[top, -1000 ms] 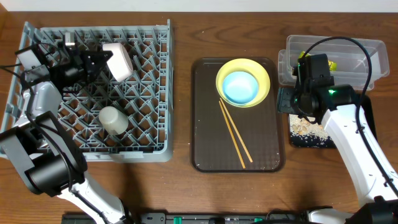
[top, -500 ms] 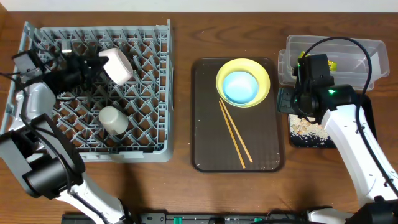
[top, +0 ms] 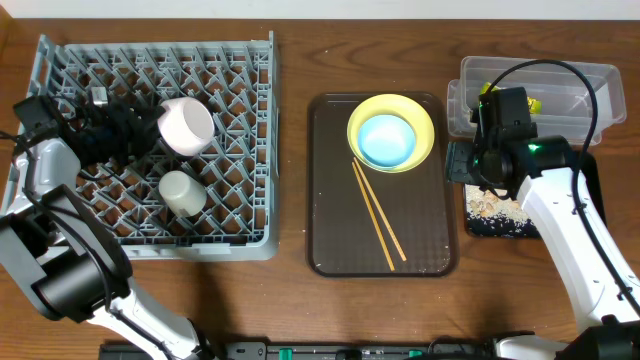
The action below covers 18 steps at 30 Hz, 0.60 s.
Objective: Sort waste into correct bins and load items into the dishwasher rack
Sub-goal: 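Lower the pinkish-white bowl into the rack and open the left gripper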
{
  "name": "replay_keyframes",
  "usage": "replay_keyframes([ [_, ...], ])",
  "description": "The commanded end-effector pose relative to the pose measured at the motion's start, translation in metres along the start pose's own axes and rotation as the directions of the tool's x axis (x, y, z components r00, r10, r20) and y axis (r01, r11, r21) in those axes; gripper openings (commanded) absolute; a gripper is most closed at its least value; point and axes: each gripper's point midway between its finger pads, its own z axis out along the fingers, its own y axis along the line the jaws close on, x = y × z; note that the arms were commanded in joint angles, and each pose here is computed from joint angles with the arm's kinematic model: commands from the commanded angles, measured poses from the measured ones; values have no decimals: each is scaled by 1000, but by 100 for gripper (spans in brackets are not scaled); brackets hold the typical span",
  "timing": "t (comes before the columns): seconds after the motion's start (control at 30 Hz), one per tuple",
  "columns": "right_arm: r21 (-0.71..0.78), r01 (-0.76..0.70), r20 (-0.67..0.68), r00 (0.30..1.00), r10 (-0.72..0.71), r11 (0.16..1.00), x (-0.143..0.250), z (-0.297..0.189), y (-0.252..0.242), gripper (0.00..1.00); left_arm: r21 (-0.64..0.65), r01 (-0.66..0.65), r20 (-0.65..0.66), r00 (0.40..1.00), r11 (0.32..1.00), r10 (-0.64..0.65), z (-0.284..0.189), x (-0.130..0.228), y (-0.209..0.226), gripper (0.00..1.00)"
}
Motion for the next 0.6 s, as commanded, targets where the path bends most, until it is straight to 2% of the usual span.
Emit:
replay_keyframes([
  [0.0,-3,-11,24,1000,11,1000,-6,-6,0,62,-86,-108,81,990,990,115,-21,-4,-21,55],
  [0.1,-3,-11,24,1000,11,1000,-6,-6,0,62,-180,-180,139,969,967,206,-37,-4,-39,57],
  [0.17,-3,-11,25,1000,11,1000,-7,-6,0,63,-236,-218,172,950,947,261,-48,1,-56,63],
  [0.3,5,-15,30,999,14,1000,-8,-6,-2,60,-262,-340,181,902,903,392,-52,22,-100,65],
  [0.4,31,-33,43,999,32,999,-11,-7,-11,61,-258,-427,143,870,867,471,-35,45,-126,65],
  [0.5,41,-65,47,997,63,997,-14,-7,-22,62,-269,-489,75,849,830,524,-5,69,-136,66],
  [0.57,45,-84,46,996,82,995,-15,-7,-28,62,-281,-555,8,814,783,580,20,87,-139,66],
])
